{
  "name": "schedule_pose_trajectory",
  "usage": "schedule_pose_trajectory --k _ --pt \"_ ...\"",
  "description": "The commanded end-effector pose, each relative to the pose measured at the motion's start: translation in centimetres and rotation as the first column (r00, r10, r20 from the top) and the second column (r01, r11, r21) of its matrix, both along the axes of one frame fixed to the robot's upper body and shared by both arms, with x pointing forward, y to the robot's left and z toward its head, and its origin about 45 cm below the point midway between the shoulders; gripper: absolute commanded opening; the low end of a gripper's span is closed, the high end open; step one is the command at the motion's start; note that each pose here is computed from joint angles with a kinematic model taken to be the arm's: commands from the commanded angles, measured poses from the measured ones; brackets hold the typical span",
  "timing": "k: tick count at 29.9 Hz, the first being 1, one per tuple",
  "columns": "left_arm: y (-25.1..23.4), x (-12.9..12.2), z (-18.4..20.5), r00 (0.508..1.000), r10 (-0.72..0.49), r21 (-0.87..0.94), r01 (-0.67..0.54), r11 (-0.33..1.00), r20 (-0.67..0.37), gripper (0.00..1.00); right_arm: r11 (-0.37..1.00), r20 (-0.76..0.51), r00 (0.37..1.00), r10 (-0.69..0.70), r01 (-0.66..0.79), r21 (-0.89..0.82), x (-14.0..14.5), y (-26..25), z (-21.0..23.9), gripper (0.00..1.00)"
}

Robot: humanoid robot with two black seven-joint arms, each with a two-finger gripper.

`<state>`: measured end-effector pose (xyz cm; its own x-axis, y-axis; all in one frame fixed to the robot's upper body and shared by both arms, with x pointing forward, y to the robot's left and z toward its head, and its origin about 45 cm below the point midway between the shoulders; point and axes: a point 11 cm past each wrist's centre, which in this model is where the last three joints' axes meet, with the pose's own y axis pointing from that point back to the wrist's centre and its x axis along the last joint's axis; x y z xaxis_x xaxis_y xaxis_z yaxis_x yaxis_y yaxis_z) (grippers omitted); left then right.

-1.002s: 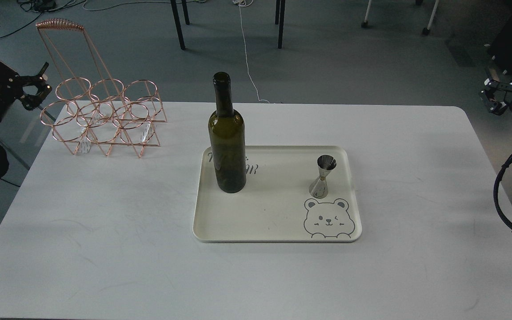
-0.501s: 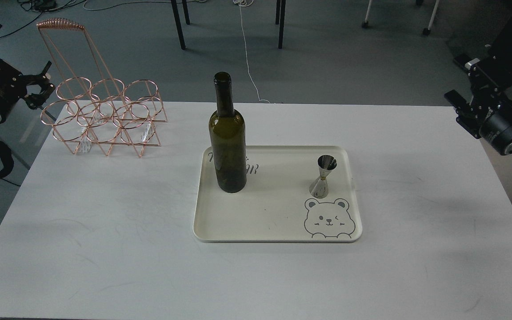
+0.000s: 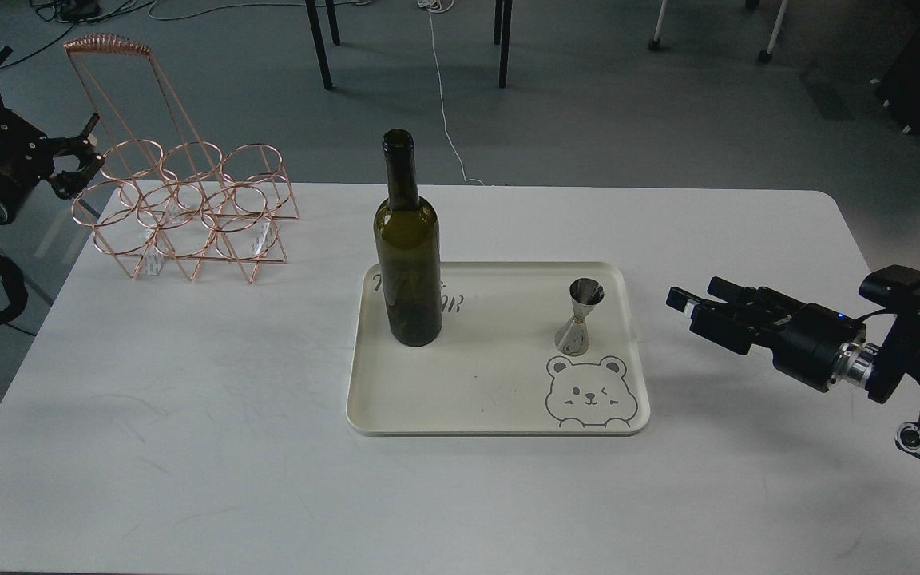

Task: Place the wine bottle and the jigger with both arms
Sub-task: 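Reach the right gripper toward the steel jigger on the tray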

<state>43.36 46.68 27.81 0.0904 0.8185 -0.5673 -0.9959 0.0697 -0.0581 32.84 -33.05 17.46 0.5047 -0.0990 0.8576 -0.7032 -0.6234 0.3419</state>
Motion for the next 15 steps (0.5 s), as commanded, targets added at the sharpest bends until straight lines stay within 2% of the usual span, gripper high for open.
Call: schedule_pose_trajectory --k 1,7,15 --pt "-0.1 0.0 0.0 1.0 -0.001 -0.001 0.001 1.0 0.0 0.98 0.993 0.047 0.996 0.08 -0.075 -0.095 1.4 1.2 -0.8 0.92" --pt "0.1 0.0 0.0 1.0 0.006 -0.002 -0.006 1.0 0.001 0.98 0.976 0.057 0.98 0.192 -0.185 -0.114 2.5 6.1 -2.5 0.89" --pt "0.4 -0.1 0.2 1.0 0.011 0.003 -0.011 1.0 0.003 0.98 0.94 0.029 0.957 0.288 -0.276 -0.201 3.5 8.6 -3.8 0.65"
